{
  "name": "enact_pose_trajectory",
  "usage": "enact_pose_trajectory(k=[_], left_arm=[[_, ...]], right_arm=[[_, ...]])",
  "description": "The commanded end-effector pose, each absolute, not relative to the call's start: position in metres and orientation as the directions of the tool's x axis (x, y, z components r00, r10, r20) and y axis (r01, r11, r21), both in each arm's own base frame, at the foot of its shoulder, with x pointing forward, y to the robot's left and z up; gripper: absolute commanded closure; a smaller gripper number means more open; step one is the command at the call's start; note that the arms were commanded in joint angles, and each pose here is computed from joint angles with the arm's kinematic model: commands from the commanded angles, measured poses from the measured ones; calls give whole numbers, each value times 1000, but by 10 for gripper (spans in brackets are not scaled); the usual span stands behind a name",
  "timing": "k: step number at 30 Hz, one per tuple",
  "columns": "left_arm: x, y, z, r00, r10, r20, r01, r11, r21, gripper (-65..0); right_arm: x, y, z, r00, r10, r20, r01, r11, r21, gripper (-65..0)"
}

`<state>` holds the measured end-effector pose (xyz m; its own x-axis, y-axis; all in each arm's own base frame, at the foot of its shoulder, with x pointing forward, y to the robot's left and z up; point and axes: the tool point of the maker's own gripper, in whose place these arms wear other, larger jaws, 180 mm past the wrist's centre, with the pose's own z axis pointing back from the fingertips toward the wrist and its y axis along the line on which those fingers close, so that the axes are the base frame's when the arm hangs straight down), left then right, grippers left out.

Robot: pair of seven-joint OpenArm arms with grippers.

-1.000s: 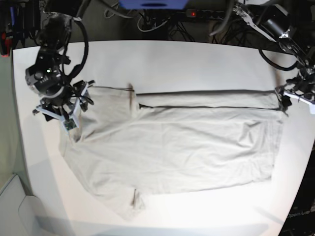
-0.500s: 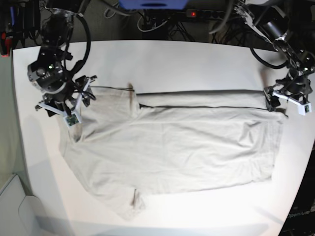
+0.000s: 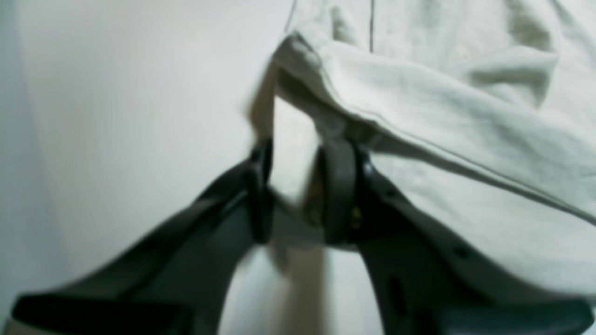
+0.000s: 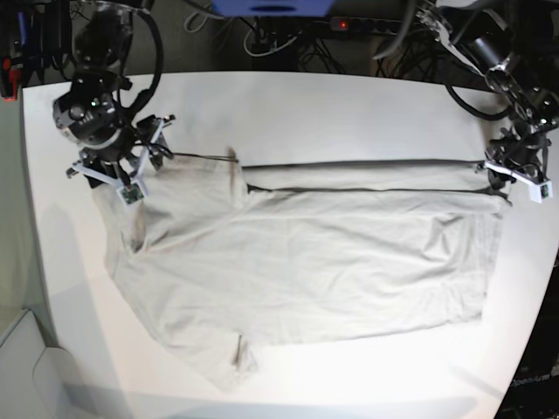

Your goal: Layout the t-shirt on the table in an organized manner, then fold the t-shirt properly

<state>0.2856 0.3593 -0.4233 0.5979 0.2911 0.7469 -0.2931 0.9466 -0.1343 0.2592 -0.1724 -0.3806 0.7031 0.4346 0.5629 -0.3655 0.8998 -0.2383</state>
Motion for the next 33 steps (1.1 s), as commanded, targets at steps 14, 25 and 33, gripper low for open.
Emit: enact_pose_trajectory(k=[14, 25, 33], left_arm=[[297, 368, -406, 559, 273, 783, -290, 949, -123, -2], [297, 371, -403, 556, 265, 788, -290, 950, -114, -2], [297, 372, -402, 555, 263, 789, -290, 950, -112, -2]], right_arm=[[269, -161, -404, 706, 383, 596, -367, 917, -154, -388], [260, -153, -430, 728, 356, 587, -378, 921, -90, -365], [261, -151, -429, 723, 359, 591, -383, 919, -91, 0]])
